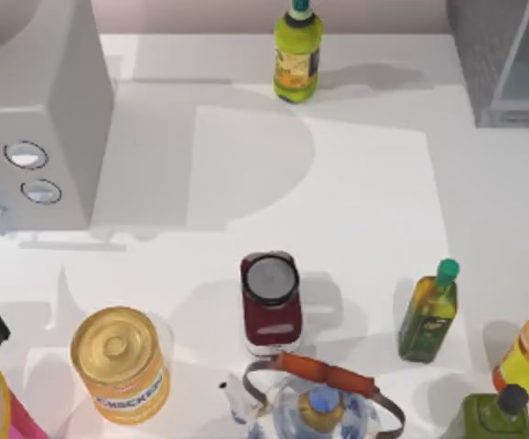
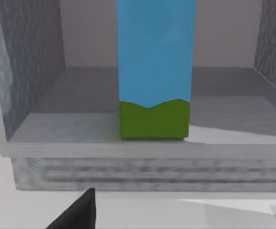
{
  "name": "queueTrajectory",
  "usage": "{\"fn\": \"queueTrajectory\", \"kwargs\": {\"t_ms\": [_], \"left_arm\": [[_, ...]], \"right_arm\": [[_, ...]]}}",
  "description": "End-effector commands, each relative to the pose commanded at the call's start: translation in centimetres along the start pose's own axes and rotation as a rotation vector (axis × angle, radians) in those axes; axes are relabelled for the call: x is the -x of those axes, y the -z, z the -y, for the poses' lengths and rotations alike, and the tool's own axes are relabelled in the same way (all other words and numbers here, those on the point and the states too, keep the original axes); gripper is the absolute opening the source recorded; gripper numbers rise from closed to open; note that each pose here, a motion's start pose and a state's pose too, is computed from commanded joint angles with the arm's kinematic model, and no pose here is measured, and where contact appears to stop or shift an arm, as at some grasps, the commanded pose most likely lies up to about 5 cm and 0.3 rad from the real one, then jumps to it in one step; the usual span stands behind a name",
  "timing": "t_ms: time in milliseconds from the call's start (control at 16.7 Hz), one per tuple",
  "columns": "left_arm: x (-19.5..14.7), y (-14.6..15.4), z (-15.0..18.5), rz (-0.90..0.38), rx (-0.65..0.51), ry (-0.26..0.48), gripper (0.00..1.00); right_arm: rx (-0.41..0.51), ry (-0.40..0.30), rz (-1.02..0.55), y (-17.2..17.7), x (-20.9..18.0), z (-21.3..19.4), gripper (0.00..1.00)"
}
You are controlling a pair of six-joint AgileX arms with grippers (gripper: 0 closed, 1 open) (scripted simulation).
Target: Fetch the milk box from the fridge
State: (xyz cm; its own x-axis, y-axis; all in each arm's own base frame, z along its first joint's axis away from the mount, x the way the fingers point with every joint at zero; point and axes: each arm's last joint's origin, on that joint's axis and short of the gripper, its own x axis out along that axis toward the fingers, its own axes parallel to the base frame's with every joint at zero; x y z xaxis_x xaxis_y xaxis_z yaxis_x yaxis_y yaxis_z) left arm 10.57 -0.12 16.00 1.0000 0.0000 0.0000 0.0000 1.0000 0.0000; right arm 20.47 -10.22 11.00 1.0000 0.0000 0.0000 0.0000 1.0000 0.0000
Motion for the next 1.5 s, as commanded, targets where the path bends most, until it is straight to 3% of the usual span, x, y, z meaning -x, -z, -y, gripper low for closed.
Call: {"fn": "queueTrajectory", "kwargs": {"t_ms": [480, 840, 1140, 1500], "left_arm": [[0.0, 0.0, 0.0, 0.0, 0.0, 0.0, 1.0], [0.0, 0.0, 0.0, 0.0, 0.0, 0.0, 1.0], [0.0, 0.0, 0.0, 0.0, 0.0, 0.0, 1.0], [0.0, 0.0, 0.0, 0.0, 0.0, 0.0, 1.0]], "right_arm": [[-0.024, 0.025, -0.006, -0.1, -1.5, 0.8, 1.0], [-0.058, 0.07, -0.016, -0.5, -9.6, 2.4, 1.0], [-0.022, 0.039, -0.003, -1.0, -17.5, 0.0, 1.0], [0.002, 0.01, -0.003, -0.8, -20.0, -2.1, 1.0]]}}
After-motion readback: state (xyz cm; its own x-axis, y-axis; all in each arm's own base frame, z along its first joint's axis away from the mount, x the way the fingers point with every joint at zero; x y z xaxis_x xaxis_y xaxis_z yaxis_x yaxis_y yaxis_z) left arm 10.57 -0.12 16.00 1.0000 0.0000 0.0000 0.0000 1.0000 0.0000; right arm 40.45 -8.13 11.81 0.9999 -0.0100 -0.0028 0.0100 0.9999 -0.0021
